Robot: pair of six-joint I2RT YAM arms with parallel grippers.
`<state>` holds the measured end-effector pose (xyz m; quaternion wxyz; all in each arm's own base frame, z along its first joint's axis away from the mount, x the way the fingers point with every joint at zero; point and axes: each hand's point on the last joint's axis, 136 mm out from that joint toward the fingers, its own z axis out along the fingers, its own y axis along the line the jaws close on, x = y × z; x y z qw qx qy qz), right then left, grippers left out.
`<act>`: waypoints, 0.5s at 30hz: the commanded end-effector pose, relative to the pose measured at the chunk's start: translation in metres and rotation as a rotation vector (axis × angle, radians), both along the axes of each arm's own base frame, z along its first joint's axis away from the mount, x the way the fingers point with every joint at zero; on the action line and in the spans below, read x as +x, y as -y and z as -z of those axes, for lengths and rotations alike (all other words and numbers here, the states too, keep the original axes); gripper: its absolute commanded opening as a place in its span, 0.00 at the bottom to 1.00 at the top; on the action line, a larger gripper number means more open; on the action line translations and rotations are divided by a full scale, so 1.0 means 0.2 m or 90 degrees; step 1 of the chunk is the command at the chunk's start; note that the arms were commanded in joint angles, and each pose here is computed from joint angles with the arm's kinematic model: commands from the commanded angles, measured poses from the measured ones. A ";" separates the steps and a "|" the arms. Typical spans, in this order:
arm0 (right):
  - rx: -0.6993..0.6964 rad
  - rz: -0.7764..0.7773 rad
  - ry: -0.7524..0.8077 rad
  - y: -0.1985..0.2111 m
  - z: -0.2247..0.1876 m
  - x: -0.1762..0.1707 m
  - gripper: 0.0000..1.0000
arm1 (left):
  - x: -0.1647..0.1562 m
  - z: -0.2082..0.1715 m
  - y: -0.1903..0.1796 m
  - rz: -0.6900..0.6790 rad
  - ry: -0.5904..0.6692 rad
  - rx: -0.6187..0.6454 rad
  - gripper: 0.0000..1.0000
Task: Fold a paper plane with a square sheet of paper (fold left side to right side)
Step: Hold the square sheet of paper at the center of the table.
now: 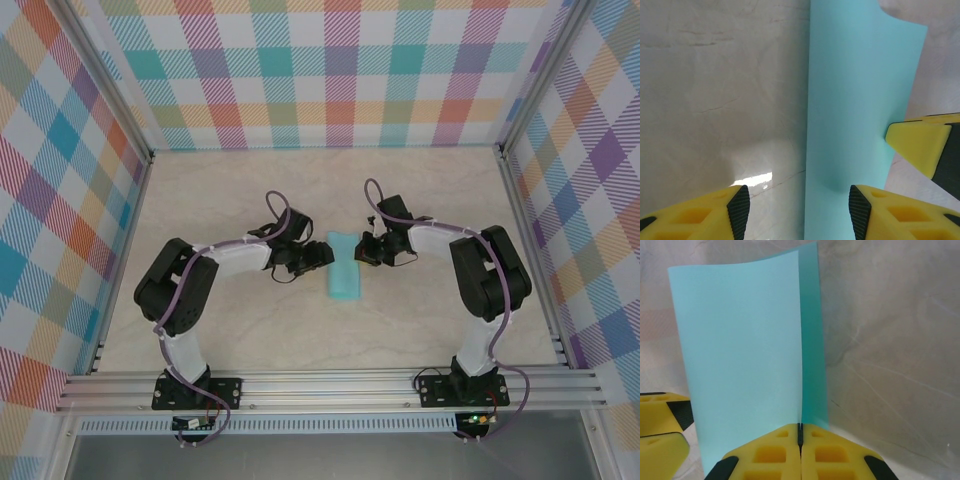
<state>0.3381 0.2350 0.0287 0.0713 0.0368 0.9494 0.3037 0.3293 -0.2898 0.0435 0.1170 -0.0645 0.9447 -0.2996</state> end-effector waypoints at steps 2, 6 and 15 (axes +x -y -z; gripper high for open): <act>-0.009 -0.015 0.008 0.00 0.01 0.01 0.06 | 0.00 -0.04 0.11 0.019 -0.003 -0.014 0.56; -0.002 -0.020 0.011 -0.02 0.01 0.02 0.07 | 0.00 -0.01 0.14 0.027 -0.014 -0.006 0.54; 0.000 -0.022 0.014 -0.02 -0.01 0.03 0.15 | -0.02 0.10 0.12 0.013 -0.047 0.037 0.48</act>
